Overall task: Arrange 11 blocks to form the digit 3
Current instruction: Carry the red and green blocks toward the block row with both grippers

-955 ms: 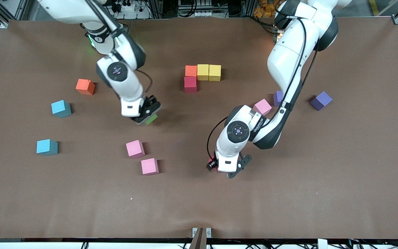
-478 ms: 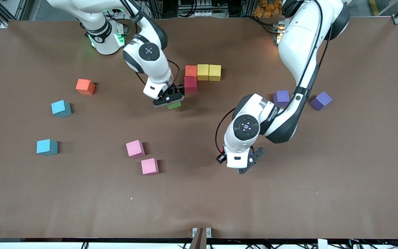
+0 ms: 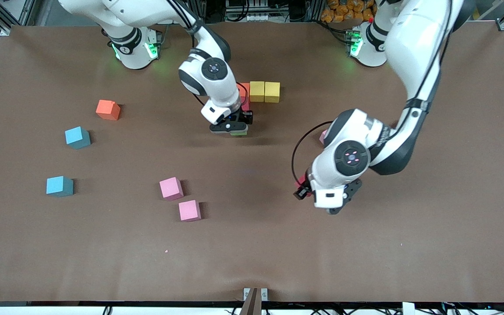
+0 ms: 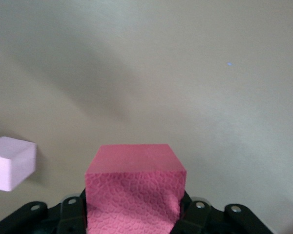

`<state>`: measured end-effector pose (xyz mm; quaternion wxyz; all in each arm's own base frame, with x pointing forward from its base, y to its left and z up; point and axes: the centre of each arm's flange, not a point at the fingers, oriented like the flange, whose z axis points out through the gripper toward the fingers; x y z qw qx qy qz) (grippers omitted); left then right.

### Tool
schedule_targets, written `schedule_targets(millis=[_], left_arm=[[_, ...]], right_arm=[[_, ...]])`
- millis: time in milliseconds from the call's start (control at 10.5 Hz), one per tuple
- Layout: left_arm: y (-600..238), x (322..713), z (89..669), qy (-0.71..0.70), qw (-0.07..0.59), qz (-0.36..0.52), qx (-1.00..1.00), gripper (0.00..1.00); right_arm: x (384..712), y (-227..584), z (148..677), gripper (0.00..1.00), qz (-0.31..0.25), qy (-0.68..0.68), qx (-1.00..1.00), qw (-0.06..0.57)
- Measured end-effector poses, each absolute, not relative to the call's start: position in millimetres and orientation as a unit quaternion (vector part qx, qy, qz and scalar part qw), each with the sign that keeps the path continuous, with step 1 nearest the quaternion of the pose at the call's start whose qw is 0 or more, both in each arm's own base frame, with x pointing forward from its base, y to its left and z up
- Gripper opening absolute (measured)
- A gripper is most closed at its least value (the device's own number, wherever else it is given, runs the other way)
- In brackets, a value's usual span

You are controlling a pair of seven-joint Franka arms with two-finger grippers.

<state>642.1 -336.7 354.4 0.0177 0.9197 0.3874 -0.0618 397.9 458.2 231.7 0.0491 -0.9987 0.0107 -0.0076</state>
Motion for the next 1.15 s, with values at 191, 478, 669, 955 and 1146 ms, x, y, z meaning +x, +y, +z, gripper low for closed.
schedule_targets(millis=[191,478,669,955,1146], left_arm=[[-333,621,364,0.379,0.008,-0.055,0.924,0.6],[-349,600,384,0.354,0.013,-0.05,0.934,0.6],[-346,599,390,0.343,0.015,-0.046,0.938,0.6],[-318,607,397,0.335,0.014,-0.041,0.941,0.6],[-300,608,401,0.343,0.009,-0.039,0.938,0.6]], right_arm=[[393,465,215,0.59,-0.001,0.009,-0.999,0.04],[387,463,205,0.59,0.01,0.008,-1.0,0.026],[379,466,202,0.59,0.017,0.006,-1.0,0.015],[367,474,201,0.59,0.02,0.01,-1.0,0.011],[367,474,200,0.59,0.02,0.011,-1.0,0.011]])
